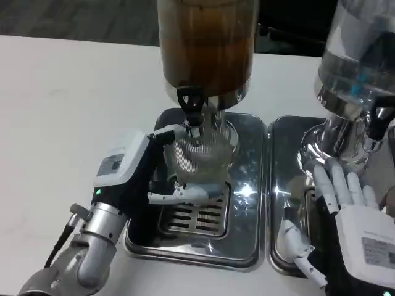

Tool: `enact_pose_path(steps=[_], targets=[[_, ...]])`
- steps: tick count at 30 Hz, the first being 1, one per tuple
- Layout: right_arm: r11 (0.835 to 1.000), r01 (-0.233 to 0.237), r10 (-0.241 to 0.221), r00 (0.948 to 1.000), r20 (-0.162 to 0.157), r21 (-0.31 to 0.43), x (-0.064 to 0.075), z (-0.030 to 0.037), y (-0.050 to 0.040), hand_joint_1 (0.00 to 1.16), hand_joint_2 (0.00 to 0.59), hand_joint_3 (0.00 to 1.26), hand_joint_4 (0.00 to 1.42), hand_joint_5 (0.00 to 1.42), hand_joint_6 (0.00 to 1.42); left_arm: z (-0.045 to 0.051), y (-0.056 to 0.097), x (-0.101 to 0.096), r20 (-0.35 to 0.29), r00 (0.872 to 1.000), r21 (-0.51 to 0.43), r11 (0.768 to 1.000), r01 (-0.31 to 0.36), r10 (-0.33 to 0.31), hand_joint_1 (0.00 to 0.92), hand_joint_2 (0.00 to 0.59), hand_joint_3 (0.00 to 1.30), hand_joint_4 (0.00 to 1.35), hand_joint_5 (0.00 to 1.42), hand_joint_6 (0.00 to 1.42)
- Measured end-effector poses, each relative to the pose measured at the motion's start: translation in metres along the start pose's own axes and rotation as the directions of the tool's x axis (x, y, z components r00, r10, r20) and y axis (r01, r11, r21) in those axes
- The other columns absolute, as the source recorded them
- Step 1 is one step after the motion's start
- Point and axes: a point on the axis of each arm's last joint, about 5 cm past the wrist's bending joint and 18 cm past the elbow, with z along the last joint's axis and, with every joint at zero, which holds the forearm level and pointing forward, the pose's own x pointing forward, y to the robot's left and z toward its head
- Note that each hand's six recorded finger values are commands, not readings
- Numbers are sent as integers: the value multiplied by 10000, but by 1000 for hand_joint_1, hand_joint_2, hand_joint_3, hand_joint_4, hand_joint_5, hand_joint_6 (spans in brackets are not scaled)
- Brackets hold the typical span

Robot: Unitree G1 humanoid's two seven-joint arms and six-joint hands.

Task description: Grasp the cup under the faucet to collect the drink, then remove the cup.

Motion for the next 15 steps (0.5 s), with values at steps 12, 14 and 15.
enact_pose_path(steps=[12,14,15], targets=[[10000,22,-22,10000,5,34,16,3,6,29,461,75,0,0,1,-37,24,-41,12,10000,107,9999,-2,2,116,38,336,595,845,990],[10000,37,-37,10000,42,35,32,4,8,31,461,75,0,0,0,-51,16,-85,-61,10000,-25,10000,-18,18,73,19,315,572,826,969],[10000,49,-49,10000,53,43,37,5,8,31,461,75,0,0,0,-54,14,-98,-130,9999,-124,9999,-81,79,41,13,285,558,811,947]])
